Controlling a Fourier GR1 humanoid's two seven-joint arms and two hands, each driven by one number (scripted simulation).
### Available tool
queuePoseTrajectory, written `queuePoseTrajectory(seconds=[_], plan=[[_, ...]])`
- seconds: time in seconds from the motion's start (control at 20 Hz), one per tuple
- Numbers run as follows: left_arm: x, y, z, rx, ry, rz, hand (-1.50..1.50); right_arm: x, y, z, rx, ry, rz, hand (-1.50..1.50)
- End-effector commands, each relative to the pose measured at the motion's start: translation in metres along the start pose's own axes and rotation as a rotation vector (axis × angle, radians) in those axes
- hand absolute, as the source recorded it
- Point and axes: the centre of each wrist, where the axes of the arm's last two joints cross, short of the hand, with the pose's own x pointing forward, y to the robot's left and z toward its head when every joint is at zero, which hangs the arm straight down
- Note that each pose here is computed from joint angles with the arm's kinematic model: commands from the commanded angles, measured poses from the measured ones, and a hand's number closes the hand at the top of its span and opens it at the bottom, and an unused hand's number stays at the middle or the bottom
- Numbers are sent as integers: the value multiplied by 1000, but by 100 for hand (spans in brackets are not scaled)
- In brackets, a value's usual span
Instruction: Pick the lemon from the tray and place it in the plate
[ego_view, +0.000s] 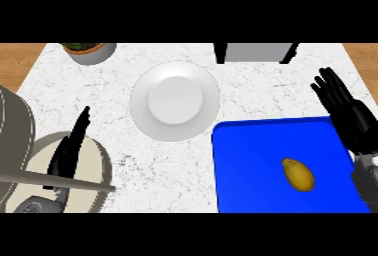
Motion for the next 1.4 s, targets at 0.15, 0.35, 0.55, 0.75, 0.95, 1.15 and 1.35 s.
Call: queuePoseTrajectory(seconds=[0.15,0.35,0.55,0.75,0.95,1.15,1.35], plan=[[57,7,-25,-49,-220,72,0,12,115,2,588,-189,-71,150],[70,1,-29,-76,-240,129,0,56,71,-14,594,-243,656,150],[101,45,-44,-71,-290,185,0,-44,146,80,574,-187,386,-150],[104,42,-41,-91,-288,203,0,-85,141,113,449,-251,183,-150],[112,52,-41,-100,-275,216,0,-62,110,101,407,-356,151,-150],[99,49,-51,-96,-280,207,0,-31,85,77,390,-384,301,-150],[105,52,-37,-94,-287,207,0,23,50,77,413,-304,605,-150]])
